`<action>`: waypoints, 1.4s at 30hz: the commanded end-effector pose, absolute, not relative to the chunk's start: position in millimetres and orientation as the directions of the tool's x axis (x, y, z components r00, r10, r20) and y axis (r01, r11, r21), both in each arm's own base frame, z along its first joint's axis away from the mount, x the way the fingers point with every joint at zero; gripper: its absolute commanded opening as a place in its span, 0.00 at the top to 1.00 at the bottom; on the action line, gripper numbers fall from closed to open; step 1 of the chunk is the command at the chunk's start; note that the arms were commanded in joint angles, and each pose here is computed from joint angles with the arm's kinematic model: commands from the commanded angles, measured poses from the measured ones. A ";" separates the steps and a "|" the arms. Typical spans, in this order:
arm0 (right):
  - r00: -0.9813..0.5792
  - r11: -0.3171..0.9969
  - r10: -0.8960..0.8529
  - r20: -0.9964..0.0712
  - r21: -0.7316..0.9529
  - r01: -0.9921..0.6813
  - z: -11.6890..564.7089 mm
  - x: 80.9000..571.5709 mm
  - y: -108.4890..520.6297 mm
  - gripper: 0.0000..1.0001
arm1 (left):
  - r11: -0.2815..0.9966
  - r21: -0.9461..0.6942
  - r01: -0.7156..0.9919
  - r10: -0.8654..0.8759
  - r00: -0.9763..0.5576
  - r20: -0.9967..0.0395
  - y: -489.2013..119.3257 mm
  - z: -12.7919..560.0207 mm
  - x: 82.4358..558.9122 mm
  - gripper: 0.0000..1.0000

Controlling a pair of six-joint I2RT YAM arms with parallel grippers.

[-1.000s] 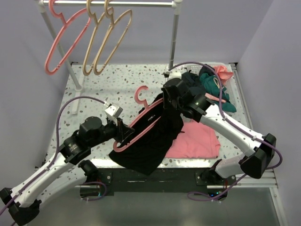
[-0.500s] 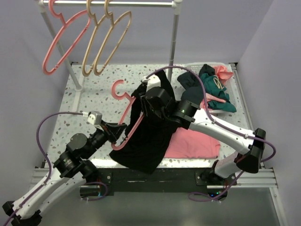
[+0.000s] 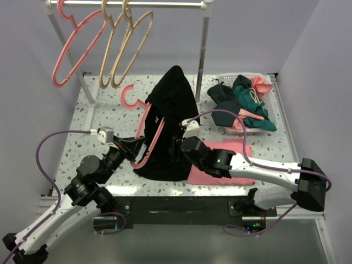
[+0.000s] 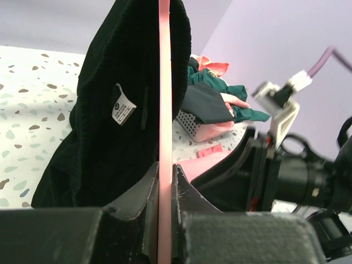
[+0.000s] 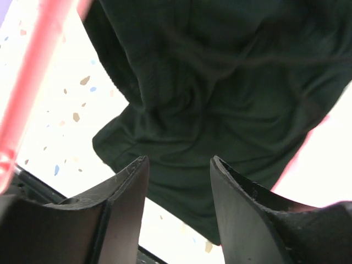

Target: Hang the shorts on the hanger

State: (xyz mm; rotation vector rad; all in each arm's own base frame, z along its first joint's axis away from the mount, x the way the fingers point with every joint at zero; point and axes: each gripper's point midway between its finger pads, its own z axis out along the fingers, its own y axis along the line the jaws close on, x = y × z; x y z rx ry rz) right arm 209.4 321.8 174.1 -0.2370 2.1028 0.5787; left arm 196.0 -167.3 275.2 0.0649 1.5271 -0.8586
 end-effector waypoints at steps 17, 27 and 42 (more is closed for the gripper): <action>-0.390 0.750 0.563 -0.728 0.649 -0.130 163.3 262.1 370.2 0.31 | 0.658 -0.531 0.534 -0.601 -0.052 -0.798 -154.2 331.2 198.0 1.00; -0.362 0.815 0.507 -0.782 0.572 -0.094 157.6 268.8 361.6 0.49 | 0.639 -0.567 0.519 -0.642 -0.046 -0.765 -151.5 328.6 200.8 1.00; -0.388 0.847 0.452 -0.803 0.523 -0.094 151.0 282.0 390.6 0.68 | 0.635 -0.573 0.518 -0.654 -0.035 -0.756 -150.2 335.5 202.0 1.00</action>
